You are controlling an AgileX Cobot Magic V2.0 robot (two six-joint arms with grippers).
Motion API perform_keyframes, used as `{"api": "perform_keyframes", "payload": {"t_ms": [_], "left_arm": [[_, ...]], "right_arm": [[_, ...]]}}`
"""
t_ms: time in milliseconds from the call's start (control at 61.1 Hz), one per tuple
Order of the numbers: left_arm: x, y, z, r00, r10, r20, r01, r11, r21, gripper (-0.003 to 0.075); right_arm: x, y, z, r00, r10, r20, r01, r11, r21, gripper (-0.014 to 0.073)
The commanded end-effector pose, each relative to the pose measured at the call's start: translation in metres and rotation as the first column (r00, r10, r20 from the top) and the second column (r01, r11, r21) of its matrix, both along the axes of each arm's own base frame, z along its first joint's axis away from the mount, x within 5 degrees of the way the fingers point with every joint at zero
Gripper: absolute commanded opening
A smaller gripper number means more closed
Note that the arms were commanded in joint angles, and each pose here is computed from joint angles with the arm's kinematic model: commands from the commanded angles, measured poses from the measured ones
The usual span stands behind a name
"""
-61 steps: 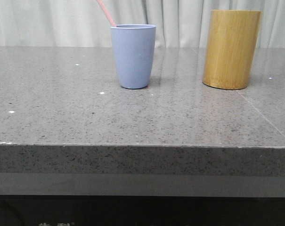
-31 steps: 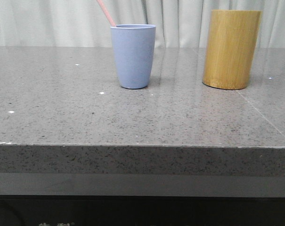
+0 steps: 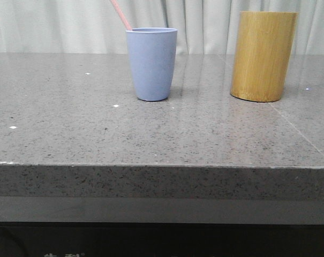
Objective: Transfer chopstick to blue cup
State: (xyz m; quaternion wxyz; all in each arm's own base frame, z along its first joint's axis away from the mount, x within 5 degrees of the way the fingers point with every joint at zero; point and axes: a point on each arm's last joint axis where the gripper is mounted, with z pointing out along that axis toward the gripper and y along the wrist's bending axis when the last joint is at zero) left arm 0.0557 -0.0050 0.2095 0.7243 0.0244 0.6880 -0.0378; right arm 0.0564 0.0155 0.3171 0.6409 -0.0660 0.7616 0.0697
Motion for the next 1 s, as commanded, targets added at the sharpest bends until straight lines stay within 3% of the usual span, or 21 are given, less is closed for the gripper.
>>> {"api": "perform_keyframes", "payload": {"t_ms": [0, 196, 393, 982], "left_arm": [[-0.002, 0.001, 0.006, 0.995, 0.008, 0.097, -0.006, 1.000, -0.020, -0.0019], [-0.002, 0.001, 0.006, 0.995, 0.008, 0.097, -0.006, 1.000, -0.020, -0.0019], [-0.002, 0.001, 0.006, 0.995, 0.008, 0.097, -0.006, 1.000, -0.020, -0.0019], [-0.002, 0.001, 0.006, 0.995, 0.008, 0.097, -0.006, 1.000, -0.020, -0.0019]], "right_arm": [[0.001, -0.007, -0.012, 0.983, -0.085, 0.162, 0.082, 0.996, 0.028, -0.0068], [-0.001, -0.013, -0.066, 0.958, -0.171, 0.229, 0.162, 0.985, 0.057, -0.0068], [-0.002, -0.015, -0.100, 0.951, -0.188, 0.244, 0.178, 0.982, 0.062, -0.0068], [-0.002, -0.015, -0.110, 0.949, -0.189, 0.254, 0.178, 0.982, 0.066, -0.0068]]}}
